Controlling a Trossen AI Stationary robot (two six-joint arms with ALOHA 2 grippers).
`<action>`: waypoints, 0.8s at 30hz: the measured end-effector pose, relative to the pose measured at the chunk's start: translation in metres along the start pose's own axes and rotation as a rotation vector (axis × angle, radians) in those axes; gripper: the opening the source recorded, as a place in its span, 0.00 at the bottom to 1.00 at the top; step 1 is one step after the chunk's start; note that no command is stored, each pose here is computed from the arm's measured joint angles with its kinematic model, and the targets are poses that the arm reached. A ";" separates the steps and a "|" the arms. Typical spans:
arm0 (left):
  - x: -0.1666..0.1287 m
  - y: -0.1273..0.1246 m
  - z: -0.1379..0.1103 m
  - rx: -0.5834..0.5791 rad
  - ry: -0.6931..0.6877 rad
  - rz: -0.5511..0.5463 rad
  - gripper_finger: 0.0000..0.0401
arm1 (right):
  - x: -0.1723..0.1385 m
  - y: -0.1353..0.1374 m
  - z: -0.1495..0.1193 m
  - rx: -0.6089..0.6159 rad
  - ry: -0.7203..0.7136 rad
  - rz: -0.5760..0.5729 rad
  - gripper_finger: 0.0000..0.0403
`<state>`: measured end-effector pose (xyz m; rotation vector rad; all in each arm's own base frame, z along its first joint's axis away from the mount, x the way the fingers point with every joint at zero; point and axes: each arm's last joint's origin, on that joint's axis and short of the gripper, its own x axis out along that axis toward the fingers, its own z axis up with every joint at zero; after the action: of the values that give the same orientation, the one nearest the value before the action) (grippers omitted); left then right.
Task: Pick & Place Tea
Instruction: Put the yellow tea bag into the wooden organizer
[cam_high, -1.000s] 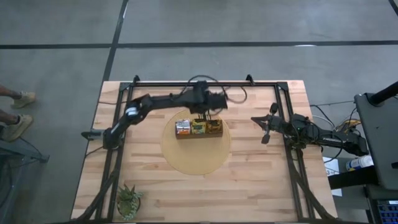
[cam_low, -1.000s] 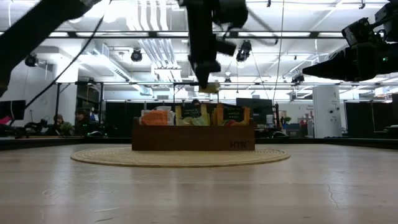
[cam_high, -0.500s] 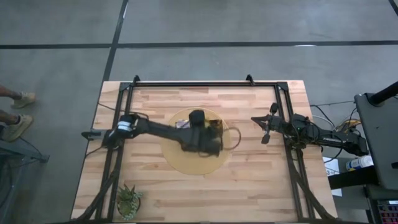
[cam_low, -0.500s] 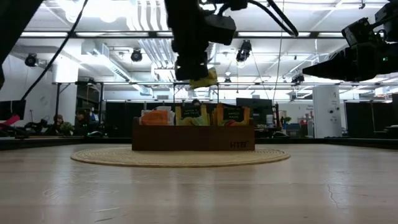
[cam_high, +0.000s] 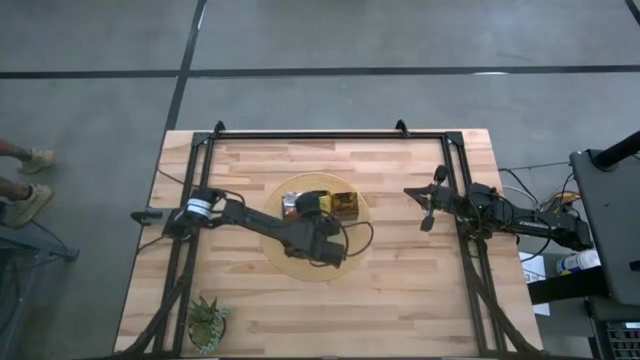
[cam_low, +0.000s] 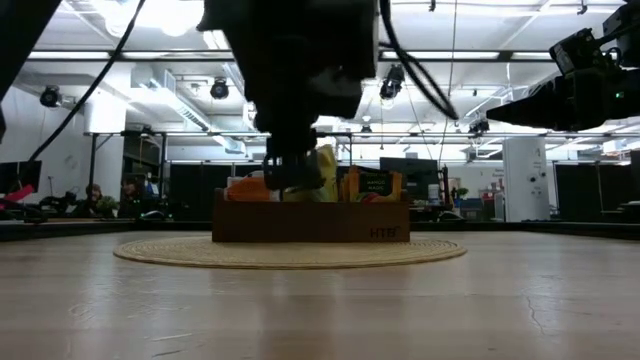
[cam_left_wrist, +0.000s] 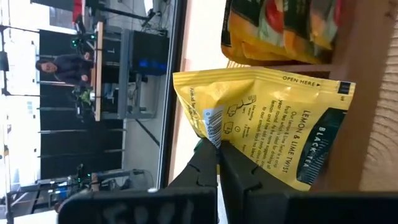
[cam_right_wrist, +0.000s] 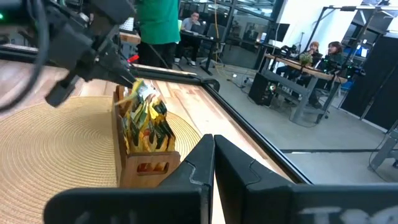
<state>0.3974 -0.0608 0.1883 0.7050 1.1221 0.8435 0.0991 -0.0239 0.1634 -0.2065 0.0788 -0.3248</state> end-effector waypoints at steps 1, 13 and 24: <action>0.004 -0.001 -0.001 0.000 0.004 0.003 0.00 | 0.000 0.000 0.000 0.000 0.000 0.000 0.02; 0.032 -0.002 -0.005 -0.021 0.024 0.035 0.00 | 0.000 0.000 0.000 0.000 0.000 0.000 0.02; 0.042 -0.020 -0.009 0.036 -0.027 -0.016 0.00 | 0.000 0.000 0.000 0.000 0.000 0.000 0.02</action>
<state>0.4019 -0.0339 0.1493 0.7346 1.1200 0.7996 0.0991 -0.0239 0.1634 -0.2065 0.0788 -0.3248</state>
